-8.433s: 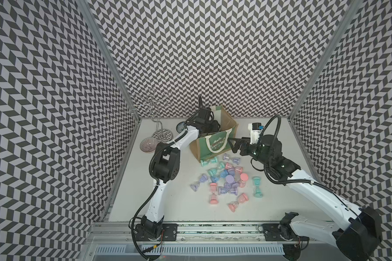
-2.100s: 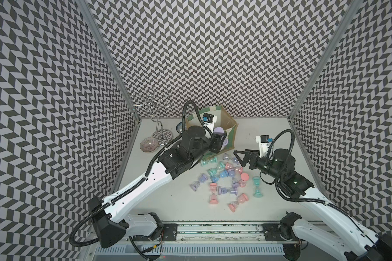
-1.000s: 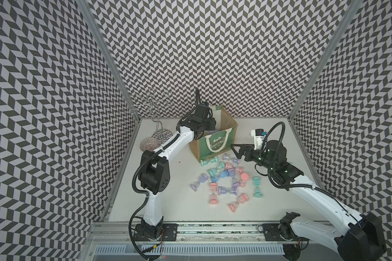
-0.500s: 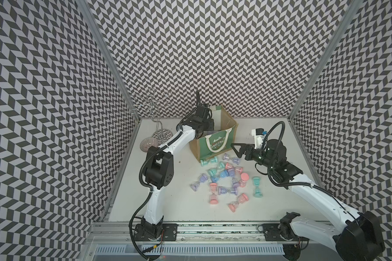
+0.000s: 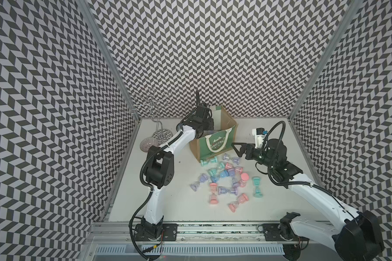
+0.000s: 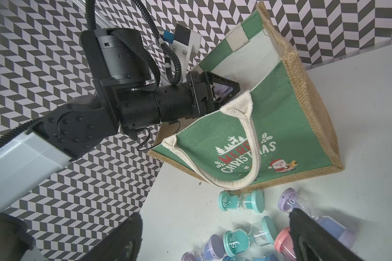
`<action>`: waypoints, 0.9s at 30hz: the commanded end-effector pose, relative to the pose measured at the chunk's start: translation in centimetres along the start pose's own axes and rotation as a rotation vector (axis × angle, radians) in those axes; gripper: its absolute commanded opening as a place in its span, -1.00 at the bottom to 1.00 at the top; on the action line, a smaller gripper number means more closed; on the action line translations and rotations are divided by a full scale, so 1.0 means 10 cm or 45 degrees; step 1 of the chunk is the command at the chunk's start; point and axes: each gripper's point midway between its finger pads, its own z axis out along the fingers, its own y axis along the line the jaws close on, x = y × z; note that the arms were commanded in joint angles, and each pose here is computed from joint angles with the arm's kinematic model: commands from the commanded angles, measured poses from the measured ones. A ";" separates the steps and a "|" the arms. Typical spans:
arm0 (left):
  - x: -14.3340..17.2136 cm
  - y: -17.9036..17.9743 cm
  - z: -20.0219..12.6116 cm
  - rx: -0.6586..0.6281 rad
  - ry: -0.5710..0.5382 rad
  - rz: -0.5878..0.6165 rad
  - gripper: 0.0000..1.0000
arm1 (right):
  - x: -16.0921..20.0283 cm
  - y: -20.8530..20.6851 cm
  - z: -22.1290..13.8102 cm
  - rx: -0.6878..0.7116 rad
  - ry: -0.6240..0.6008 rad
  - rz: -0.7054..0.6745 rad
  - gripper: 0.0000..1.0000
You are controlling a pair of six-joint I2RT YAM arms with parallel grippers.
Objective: Put the hourglass into the canvas bag
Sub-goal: Place the hourglass in the canvas bag.
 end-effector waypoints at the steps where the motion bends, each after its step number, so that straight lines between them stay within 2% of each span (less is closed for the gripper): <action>1: -0.10 0.06 -0.16 -0.048 -0.039 -0.002 -0.13 | -0.09 0.03 -0.02 -0.033 -0.055 -0.003 0.99; 8: -0.25 0.22 -0.39 -0.141 -0.124 -0.012 -0.13 | -0.09 0.03 -0.02 -0.037 -0.056 0.001 0.99; 19: 0.15 0.29 0.00 -0.148 0.014 -0.013 -0.14 | -0.07 -0.01 -0.02 -0.024 -0.053 0.011 0.99; 27: 0.27 0.34 0.13 -0.170 0.043 -0.010 -0.05 | -0.06 -0.07 0.00 -0.009 -0.051 0.013 0.99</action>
